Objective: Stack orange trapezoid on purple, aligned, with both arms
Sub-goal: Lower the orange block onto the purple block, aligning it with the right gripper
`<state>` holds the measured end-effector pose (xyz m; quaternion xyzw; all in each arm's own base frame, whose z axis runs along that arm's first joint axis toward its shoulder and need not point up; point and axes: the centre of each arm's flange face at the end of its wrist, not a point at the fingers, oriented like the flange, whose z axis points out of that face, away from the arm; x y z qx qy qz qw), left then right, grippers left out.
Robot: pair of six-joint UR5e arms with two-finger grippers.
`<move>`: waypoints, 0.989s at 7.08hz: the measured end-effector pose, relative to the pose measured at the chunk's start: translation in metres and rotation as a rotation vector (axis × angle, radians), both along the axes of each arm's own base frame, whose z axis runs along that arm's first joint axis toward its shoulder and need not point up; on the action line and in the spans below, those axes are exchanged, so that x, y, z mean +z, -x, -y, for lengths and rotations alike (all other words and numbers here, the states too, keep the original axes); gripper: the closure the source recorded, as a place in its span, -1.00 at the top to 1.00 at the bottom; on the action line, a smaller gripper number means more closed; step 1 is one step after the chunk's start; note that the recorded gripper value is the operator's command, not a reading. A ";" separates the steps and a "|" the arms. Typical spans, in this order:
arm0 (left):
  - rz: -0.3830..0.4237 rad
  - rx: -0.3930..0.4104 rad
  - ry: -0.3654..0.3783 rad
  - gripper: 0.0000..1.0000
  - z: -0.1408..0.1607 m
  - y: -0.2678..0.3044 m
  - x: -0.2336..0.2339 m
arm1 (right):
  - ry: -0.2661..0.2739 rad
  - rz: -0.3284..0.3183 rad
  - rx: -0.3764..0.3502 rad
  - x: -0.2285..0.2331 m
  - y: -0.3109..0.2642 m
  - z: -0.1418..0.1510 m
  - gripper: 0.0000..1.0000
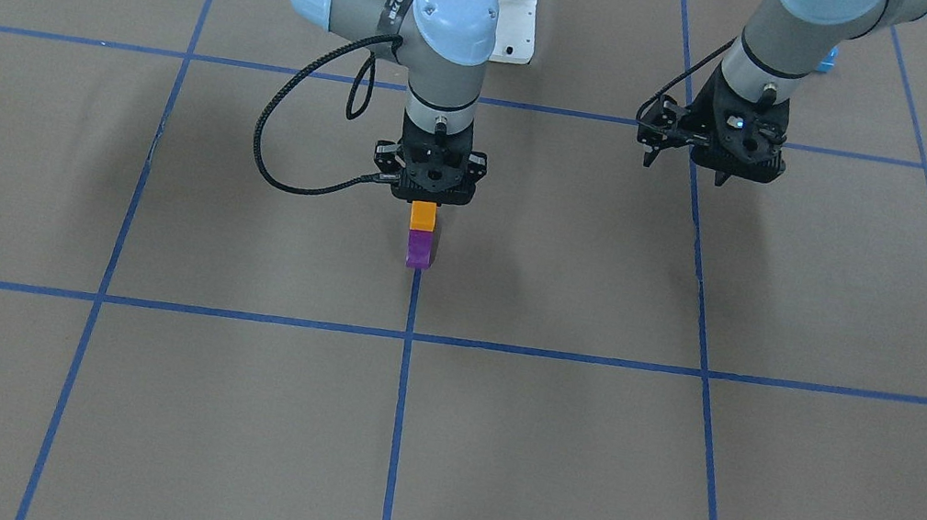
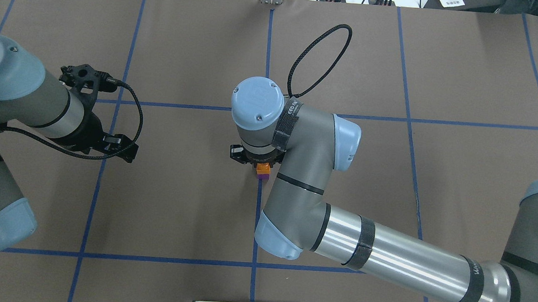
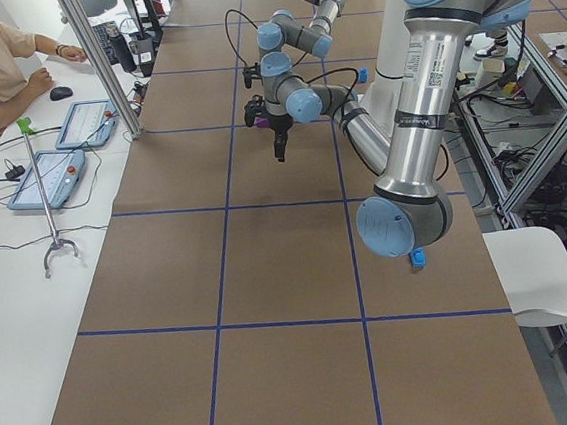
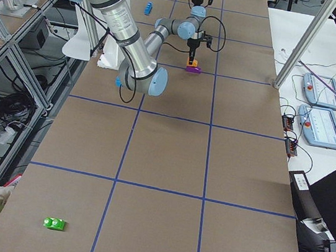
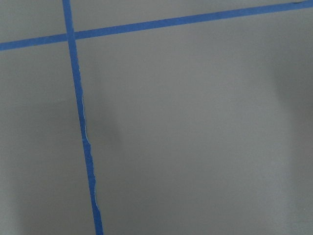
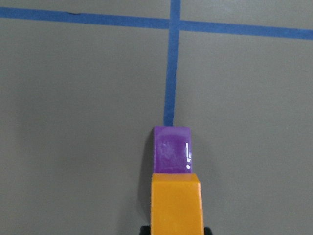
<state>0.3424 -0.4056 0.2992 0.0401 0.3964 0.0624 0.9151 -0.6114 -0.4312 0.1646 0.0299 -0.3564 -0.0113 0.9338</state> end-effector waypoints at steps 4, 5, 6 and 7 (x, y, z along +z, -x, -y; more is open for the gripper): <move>-0.001 -0.001 0.001 0.99 0.000 0.000 -0.001 | -0.006 -0.004 -0.008 0.001 0.002 0.001 -1.00; -0.001 -0.002 0.001 0.99 0.000 0.000 -0.001 | -0.006 -0.005 -0.010 0.002 0.003 0.000 -1.00; -0.002 -0.002 0.001 0.99 0.000 0.000 -0.001 | -0.006 -0.006 -0.013 0.003 0.004 -0.001 -1.00; -0.002 -0.004 0.003 0.99 0.000 0.000 -0.001 | -0.007 -0.008 -0.017 0.004 0.005 -0.002 -1.00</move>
